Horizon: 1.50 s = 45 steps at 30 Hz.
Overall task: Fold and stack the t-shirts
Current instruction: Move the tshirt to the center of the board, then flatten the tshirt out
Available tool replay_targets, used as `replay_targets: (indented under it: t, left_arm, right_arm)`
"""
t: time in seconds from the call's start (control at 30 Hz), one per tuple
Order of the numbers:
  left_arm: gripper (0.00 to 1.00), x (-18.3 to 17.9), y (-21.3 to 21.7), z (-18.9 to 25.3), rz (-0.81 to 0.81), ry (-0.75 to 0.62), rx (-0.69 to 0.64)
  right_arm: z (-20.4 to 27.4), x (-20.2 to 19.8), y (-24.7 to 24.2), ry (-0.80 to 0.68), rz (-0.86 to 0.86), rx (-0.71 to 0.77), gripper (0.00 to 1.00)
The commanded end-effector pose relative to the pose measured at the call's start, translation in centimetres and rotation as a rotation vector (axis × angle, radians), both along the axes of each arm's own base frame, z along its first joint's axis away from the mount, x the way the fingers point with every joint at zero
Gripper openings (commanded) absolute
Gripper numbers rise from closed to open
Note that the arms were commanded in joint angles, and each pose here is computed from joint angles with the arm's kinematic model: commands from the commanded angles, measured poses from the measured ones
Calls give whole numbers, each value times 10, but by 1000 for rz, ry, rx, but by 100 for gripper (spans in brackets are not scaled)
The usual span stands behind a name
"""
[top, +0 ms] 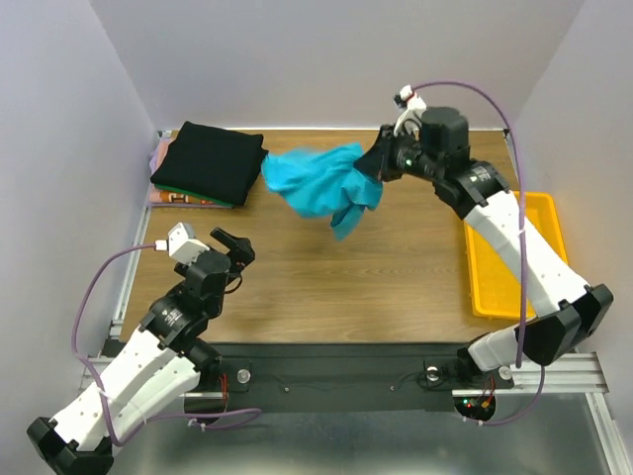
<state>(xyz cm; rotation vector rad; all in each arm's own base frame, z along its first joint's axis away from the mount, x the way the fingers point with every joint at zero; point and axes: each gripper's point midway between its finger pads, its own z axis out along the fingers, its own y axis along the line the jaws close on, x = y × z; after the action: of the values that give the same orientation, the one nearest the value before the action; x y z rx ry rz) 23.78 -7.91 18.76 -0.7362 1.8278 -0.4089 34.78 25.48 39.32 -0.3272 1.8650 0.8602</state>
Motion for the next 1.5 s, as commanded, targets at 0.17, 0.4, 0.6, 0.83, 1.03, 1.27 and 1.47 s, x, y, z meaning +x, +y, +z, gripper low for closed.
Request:
replay_targets:
  t: [0.17, 0.4, 0.6, 0.83, 1.03, 1.27, 1.47]
  left_arm:
    - [99, -10, 15, 4, 104, 6, -88]
    - [99, -4, 6, -22, 87, 74, -47]
    - [99, -4, -22, -70, -38, 213, -10]
    - [98, 0, -63, -108, -224, 325, 13]
    - [98, 12, -79, -137, -274, 420, 82]
    - [97, 24, -92, -165, -289, 504, 123]
    - [67, 24, -98, -186, -308, 556, 142]
  right_arm:
    - [-161, 21, -130, 223, -703, -356, 100]
    - [-212, -21, -129, 340, -621, -351, 100]
    - [-248, -63, -100, 437, -467, -296, 100]
    - [-284, -110, -64, 510, -341, -331, 100]
    - [-302, -130, -75, 563, -376, -302, 100]
    - [-313, -136, -79, 585, -388, -304, 96]
    - [-317, -117, -70, 565, -448, -249, 81]
